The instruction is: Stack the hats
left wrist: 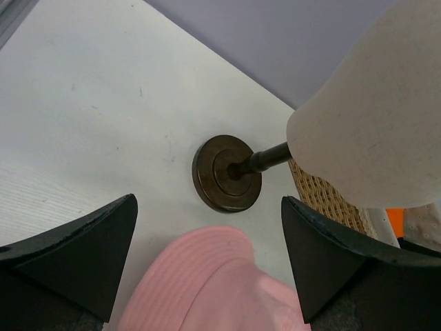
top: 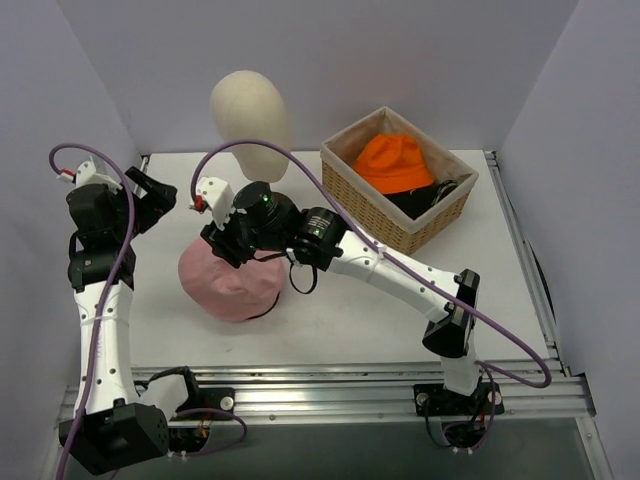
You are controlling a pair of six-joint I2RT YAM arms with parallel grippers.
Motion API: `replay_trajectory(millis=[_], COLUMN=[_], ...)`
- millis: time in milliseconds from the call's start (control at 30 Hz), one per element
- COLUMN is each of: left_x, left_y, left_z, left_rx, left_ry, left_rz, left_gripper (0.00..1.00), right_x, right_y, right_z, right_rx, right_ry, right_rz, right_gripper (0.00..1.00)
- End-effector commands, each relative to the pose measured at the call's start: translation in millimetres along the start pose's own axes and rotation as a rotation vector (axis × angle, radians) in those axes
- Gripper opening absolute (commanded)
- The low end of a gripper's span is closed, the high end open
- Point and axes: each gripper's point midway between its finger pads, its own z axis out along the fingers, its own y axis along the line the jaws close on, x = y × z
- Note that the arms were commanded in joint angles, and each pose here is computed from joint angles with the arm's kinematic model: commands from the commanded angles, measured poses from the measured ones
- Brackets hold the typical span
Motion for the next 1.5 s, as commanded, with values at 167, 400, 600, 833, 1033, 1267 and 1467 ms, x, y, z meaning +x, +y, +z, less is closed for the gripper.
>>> replay_trajectory(millis=[167,400,600,833,1033,1267,1467], left_x=[12.7,48.6,66.4,90.4,105.3,116.9,119.5], left_y=[3.2,21.8,42.6,61.9,85.1,65.1,61.1], left_z=[9.4,14.2,9.7,-4.9,-23.2,-20.6,-19.7], left_rx=[0.067,0.068,-0.003,-0.048,-0.064,0.086,0.103], left_ry=[-0.019,0.044,0.055,0.095,0.142,0.133,0.173], left_rz=[0.013,0.028,0.007,-0.042,-0.133,-0.24,-0.233], left_gripper=[0.95,0.92,0.91,0.91,0.86,0.85,0.77], right_x=[-0.8,-6.6,-8.3,0.1,1.9,22.8,30.0], right_y=[-9.2,-19.5,-21.8,-26.4,-25.4,-25.2,-23.6], right_z=[6.1,-18.7,-56.5,-90.8,-125.6,-133.7,-142.5], right_rx=[0.067,0.123,0.139,0.128,0.135,0.135,0.137], right_ry=[-0.016,-0.077,-0.164,-0.221,-0.265,-0.269,-0.275], right_rz=[-0.003,0.075,0.121,0.179,0.194,0.228,0.236], right_gripper=[0.38,0.41,0.43,0.44,0.44,0.45,0.45])
